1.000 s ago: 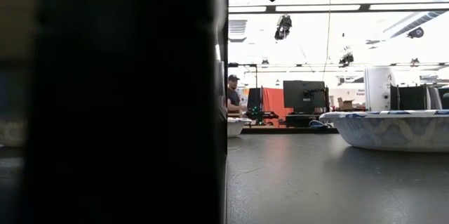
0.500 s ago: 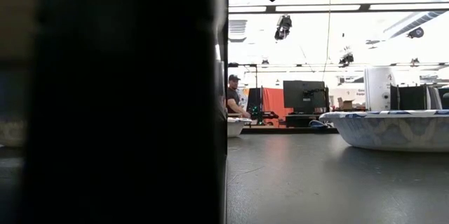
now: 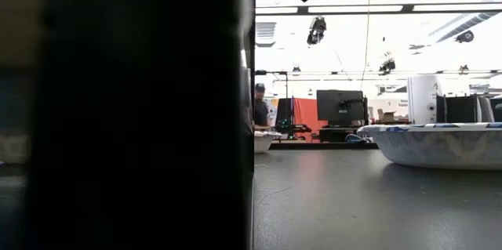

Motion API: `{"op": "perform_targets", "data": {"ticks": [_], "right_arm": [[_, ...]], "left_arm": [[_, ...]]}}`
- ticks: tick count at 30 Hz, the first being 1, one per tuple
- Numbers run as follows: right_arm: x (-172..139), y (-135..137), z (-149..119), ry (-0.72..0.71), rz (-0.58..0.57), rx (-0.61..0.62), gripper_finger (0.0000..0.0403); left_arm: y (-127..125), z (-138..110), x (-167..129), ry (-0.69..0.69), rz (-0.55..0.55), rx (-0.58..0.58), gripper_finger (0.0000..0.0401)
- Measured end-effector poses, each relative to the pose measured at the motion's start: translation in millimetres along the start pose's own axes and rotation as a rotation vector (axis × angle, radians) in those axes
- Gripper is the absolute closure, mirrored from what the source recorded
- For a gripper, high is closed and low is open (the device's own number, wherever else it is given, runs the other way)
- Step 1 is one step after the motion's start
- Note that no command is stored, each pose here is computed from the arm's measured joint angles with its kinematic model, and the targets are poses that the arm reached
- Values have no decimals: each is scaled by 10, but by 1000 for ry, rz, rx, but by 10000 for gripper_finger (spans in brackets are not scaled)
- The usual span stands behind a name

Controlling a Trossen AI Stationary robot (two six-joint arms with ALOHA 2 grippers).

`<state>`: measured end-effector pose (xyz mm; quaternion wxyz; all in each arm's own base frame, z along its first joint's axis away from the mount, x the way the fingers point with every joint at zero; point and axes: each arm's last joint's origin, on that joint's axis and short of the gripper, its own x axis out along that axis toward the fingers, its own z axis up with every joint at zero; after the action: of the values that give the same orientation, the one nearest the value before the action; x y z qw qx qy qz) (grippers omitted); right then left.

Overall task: Place and stack bowls onto a shelf
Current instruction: Stack the red patterned bowl on top of the yellow patterned bowl on the shelf

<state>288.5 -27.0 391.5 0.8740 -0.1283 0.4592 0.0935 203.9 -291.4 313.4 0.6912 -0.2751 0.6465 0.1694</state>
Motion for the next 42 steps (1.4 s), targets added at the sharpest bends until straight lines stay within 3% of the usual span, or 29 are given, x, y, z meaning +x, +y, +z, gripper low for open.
{"op": "perform_targets", "data": {"ticks": [16, 42], "right_arm": [[0, 1, 0, 0, 0, 0, 44], [0, 1, 0, 0, 0, -1, 44]], "left_arm": [[11, 16, 0, -49, 11, 51, 305], [64, 62, -4, -42, 67, 3, 305]]}}
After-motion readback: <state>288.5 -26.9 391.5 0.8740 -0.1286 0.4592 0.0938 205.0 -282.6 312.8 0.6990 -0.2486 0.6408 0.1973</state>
